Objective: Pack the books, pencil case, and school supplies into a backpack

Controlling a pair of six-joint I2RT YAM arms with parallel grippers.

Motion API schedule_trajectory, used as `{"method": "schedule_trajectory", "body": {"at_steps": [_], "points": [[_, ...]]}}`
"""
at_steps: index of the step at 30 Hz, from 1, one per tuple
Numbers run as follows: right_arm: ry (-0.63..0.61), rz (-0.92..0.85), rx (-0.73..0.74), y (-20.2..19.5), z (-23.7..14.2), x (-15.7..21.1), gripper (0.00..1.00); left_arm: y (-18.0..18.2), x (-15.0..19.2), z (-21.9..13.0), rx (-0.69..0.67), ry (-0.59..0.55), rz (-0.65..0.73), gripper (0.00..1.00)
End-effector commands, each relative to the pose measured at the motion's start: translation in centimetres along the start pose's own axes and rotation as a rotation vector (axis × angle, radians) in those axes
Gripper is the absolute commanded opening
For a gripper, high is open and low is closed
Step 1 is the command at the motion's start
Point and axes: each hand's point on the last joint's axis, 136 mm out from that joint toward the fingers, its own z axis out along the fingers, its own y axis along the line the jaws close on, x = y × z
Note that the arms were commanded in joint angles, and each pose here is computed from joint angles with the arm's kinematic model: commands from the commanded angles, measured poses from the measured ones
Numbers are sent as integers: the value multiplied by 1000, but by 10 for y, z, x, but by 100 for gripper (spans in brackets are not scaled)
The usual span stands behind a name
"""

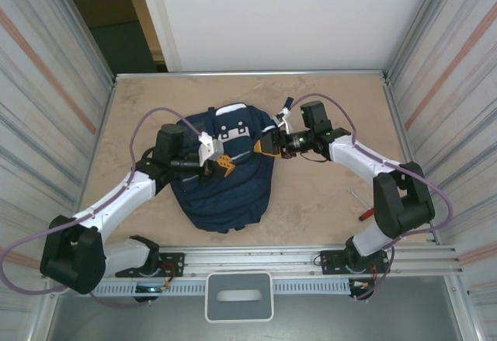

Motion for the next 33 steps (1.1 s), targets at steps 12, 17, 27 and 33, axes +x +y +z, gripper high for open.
{"method": "schedule_trajectory", "body": {"at_steps": [12, 17, 27, 33], "points": [[-2, -9, -105, 22, 15, -7, 54, -9, -36, -10, 24, -101, 121, 0], [-18, -10, -96, 19, 9, -10, 40, -8, -35, -10, 19, -97, 119, 0], [-41, -18, -66, 16, 5, -17, 41, -8, -35, -9, 21, -93, 111, 0], [-120, -52, 115, 1, -11, -24, 59, -9, -34, -8, 26, -88, 110, 0]]}}
